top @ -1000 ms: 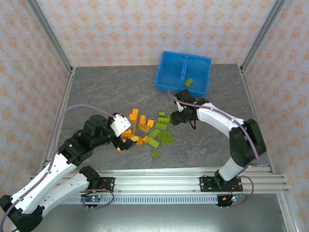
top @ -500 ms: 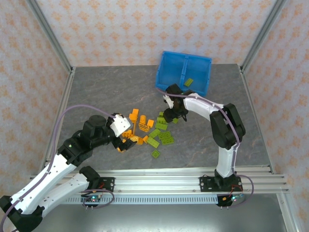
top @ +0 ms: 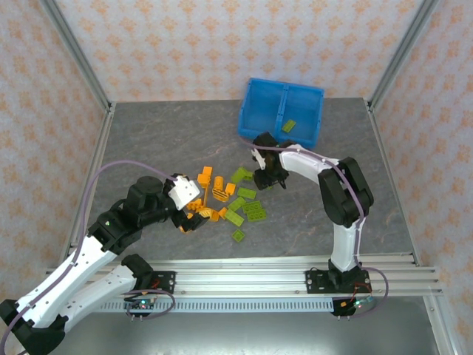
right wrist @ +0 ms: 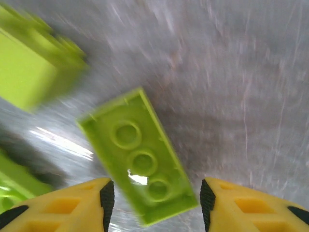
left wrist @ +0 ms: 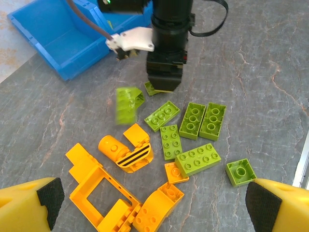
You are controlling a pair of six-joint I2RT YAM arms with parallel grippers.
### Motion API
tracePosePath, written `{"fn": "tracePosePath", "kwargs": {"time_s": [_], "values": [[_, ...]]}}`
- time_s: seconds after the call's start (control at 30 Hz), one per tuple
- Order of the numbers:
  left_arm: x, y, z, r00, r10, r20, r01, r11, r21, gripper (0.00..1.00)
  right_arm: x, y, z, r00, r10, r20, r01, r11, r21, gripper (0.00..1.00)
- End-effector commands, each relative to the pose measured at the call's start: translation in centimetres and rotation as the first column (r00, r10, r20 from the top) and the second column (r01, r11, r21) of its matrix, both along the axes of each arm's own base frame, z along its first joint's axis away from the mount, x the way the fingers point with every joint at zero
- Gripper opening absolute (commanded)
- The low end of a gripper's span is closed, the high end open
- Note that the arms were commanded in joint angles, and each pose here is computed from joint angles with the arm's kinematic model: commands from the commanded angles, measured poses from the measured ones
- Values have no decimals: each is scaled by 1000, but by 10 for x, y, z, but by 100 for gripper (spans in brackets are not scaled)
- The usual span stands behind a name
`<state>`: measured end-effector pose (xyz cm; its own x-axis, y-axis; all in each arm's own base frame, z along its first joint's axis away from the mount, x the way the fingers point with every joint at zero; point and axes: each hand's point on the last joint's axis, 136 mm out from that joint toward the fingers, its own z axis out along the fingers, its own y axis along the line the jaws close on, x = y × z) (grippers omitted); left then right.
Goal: Sort the legos into containers by color
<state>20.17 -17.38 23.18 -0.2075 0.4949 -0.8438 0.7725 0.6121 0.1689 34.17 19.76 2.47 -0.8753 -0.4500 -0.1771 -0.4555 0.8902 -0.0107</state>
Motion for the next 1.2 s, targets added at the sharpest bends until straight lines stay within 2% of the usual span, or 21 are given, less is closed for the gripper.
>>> {"fn": "tracePosePath", "kwargs": {"time_s": [0.0,0.3,0.4,0.63,0.8,0.9,1.0,1.17], "values": [[-2,0,7,1000,-13,21,14,1000,-3,100,-8,-25,-5,999,-49,16,51,993,-102,52],[-3,0,7,1000,-13,17,13,1000,-2,100,-3,-2,13,1000,-4,26,4,1000,18,73],[-3,0,7,1000,-14,16,14,1000,-2,100,4,4,6,1000,18,8,-18,1000,13,72],[-4,2,7,1000,-11,21,11,1000,-3,100,3,11,-17,999,13,-51,-12,1000,22,52],[-5,0,9,1000,-20,23,20,1000,-10,100,0,4,-11,999,-23,-29,24,1000,9,40],[-9,-4,11,999,-49,24,49,998,-25,100,6,1,14,995,-80,57,77,996,44,32],[-15,-8,15,996,-88,35,89,995,-46,100,14,3,56,973,-161,167,137,980,147,26],[-24,-11,19,989,-135,61,139,988,-65,100,35,-6,139,872,-355,336,237,908,346,27]]}}
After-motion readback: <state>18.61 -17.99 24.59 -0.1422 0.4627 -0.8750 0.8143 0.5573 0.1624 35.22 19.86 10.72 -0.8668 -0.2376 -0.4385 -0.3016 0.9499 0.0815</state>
